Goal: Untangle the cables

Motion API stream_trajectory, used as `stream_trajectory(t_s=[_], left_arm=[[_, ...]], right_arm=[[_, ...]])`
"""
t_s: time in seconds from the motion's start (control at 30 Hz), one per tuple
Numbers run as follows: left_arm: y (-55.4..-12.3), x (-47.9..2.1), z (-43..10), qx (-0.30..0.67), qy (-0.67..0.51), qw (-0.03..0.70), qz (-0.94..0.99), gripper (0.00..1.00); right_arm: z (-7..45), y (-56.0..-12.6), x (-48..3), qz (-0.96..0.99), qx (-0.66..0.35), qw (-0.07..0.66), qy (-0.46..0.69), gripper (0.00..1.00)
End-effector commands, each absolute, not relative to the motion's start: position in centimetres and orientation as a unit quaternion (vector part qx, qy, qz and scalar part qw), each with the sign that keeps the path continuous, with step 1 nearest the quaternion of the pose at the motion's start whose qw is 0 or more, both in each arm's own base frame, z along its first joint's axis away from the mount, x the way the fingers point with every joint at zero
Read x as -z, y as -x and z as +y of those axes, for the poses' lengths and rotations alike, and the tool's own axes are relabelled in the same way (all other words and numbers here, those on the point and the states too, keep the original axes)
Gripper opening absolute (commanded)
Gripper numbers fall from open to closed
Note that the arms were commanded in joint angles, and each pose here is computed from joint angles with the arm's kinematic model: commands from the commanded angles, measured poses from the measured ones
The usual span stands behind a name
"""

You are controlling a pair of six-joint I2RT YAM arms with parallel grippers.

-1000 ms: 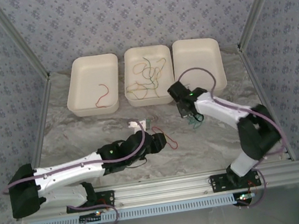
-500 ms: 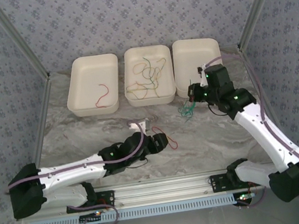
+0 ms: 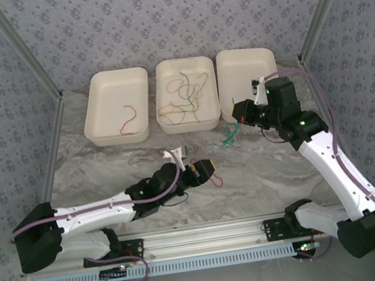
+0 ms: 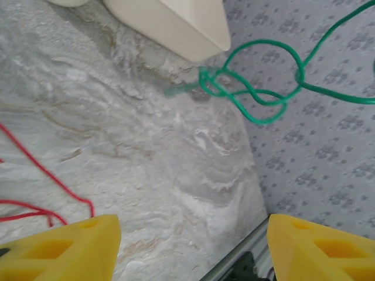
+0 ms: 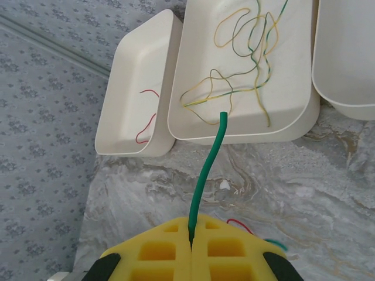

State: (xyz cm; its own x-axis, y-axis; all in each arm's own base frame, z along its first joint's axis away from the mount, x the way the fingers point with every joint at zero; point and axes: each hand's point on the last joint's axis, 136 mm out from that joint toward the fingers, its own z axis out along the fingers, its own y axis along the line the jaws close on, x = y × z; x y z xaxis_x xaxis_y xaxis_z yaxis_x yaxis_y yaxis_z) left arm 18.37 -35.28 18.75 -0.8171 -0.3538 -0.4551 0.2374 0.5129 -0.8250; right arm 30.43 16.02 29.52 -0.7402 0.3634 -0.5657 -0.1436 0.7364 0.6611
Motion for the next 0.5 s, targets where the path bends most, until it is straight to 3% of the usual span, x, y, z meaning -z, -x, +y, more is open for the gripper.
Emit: stream_trajectory(t_s=[0.0,0.1,0.47], left_arm=[[-18.6,-22.1,-37.0,0.534,0.017,0.310,0.786,0.63],[-18.8,-22.1,-36.9,0.480,-0.028,0.331,0.812,0.59],[-17.2,-23.2,-36.8,0.448,-0.119,0.401,0.790,0.61]], right_arm=[[16.7,-30.2,-31.2,0.847,-0.390,0.356,-0.062,0.00],[16.6,-30.2,-31.6,0.847,-0.390,0.356,-0.065,0.00],[17.2,-29.7,-30.5,0.856,-0.382,0.337,-0.086,0.00]])
